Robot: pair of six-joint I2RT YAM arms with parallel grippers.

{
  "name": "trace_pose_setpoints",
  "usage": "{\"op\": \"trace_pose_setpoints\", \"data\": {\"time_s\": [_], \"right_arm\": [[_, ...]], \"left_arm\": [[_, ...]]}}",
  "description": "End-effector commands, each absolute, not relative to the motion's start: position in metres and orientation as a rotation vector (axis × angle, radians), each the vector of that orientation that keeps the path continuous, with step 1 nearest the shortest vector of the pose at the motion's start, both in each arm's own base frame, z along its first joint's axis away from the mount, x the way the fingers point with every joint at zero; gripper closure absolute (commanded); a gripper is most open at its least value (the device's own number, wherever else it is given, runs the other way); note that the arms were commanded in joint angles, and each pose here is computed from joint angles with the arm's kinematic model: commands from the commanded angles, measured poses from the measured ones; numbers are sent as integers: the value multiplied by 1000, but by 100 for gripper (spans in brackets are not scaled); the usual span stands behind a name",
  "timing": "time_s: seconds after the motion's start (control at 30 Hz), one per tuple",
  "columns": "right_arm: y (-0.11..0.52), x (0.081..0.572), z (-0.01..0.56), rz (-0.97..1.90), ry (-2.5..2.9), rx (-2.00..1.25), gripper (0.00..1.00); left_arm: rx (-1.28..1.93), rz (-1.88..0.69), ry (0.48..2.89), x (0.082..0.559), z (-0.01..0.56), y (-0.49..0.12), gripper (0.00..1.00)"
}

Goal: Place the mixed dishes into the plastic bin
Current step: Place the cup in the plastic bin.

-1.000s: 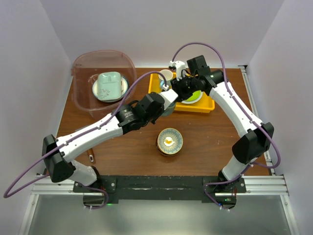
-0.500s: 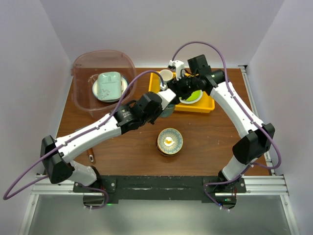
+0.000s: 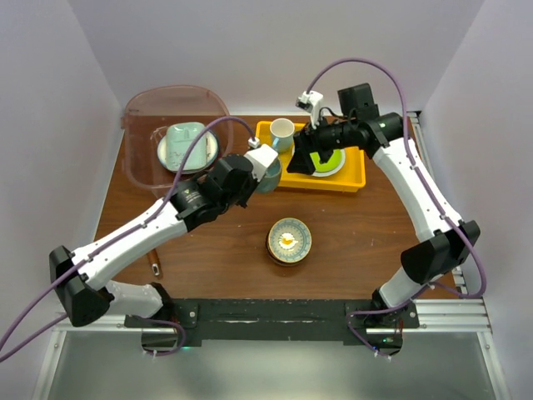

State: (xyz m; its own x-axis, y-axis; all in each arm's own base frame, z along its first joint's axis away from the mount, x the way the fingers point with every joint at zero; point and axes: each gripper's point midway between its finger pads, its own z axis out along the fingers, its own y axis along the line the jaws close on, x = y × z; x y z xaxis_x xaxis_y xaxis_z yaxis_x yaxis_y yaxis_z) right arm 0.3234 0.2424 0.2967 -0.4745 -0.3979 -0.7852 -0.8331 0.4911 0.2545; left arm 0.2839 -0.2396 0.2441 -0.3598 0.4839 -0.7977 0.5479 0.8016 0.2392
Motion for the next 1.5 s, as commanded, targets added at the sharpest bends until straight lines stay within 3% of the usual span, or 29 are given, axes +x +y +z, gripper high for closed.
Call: {"op": "trace_pose_setpoints", "data": {"time_s": [0.0, 0.73, 1.13, 1.47], "right_arm": [[237, 301, 343, 906, 1889, -1089, 7], [212, 302, 320, 928, 1922, -1036, 4], [204, 301, 310, 927, 1941, -1015, 4], [203, 302, 305, 938, 1947, -1005, 3]], "left_arm": [[514, -146, 1787, 305, 328, -226, 100], [295, 20, 1641, 369, 390, -92, 100], [316, 17, 1769, 414, 341, -41, 100], [49, 131, 1783, 437, 326, 7, 100]]}}
